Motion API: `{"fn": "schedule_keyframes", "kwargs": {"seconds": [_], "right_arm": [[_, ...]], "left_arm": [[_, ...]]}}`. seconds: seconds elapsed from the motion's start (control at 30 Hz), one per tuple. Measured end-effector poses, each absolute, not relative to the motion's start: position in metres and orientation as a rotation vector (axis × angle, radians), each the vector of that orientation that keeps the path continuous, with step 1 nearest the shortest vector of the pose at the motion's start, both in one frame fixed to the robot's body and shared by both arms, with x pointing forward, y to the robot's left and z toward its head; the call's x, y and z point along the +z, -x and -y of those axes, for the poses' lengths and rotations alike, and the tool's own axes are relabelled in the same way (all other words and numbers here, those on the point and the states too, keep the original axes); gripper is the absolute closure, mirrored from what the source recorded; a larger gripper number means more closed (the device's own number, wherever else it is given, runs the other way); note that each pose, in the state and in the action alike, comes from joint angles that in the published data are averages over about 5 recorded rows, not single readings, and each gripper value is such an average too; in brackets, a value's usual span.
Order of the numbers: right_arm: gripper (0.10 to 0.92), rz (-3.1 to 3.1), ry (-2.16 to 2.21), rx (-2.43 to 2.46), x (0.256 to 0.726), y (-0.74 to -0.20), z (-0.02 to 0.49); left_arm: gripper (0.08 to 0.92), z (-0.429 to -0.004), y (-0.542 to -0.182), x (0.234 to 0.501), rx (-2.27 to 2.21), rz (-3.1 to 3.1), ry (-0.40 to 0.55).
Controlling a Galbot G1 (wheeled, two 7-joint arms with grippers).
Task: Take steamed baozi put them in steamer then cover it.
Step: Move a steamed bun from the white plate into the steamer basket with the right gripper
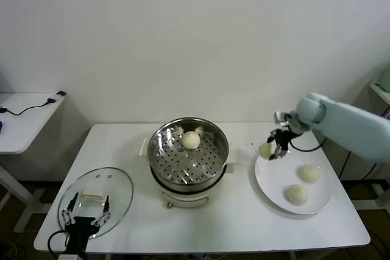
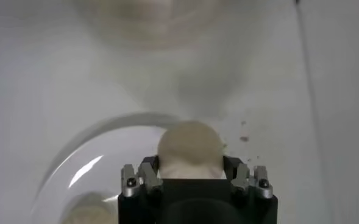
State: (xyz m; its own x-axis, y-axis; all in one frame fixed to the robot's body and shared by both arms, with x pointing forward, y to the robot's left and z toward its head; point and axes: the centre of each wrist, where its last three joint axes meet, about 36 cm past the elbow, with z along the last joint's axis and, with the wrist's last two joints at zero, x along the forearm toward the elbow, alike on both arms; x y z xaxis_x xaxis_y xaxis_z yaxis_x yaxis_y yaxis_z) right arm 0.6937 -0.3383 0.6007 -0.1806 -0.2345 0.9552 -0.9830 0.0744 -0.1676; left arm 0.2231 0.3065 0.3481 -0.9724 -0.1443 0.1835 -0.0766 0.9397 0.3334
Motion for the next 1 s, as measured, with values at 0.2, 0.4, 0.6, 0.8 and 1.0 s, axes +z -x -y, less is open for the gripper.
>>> {"fn": "schedule_keyframes", "kwargs": {"seconds": [0.2,0.4,0.6,0.8,1.0], "right_arm": [[0.344,1.602,-1.297,1.199,0.671,-0.709,0.292],[0.344,1.609,-1.371,1.234,0.711,-0.714,0.220],[0.344,1.575,-1.435,1.272,0.717,-0.710,0.151],[0.341,1.534,-1.482,1.293,0.697,-0.704,0.093],[0.343,1.480,-1.529,1.297,0.663,-0.695,0.047]], "left_arm": [[0.177,-0.303,-0.221,0.348,-0.491,2.893,-0.144],[0.177,-0.302,-0.221,0.348,-0.486,2.898,-0.131],[0.177,-0.300,-0.221,0.352,-0.469,2.901,-0.122],[0.177,-0.299,-0.221,0.359,-0.482,2.910,-0.114],[0.177,-0.297,-0.219,0.363,-0.496,2.911,-0.102]]}}
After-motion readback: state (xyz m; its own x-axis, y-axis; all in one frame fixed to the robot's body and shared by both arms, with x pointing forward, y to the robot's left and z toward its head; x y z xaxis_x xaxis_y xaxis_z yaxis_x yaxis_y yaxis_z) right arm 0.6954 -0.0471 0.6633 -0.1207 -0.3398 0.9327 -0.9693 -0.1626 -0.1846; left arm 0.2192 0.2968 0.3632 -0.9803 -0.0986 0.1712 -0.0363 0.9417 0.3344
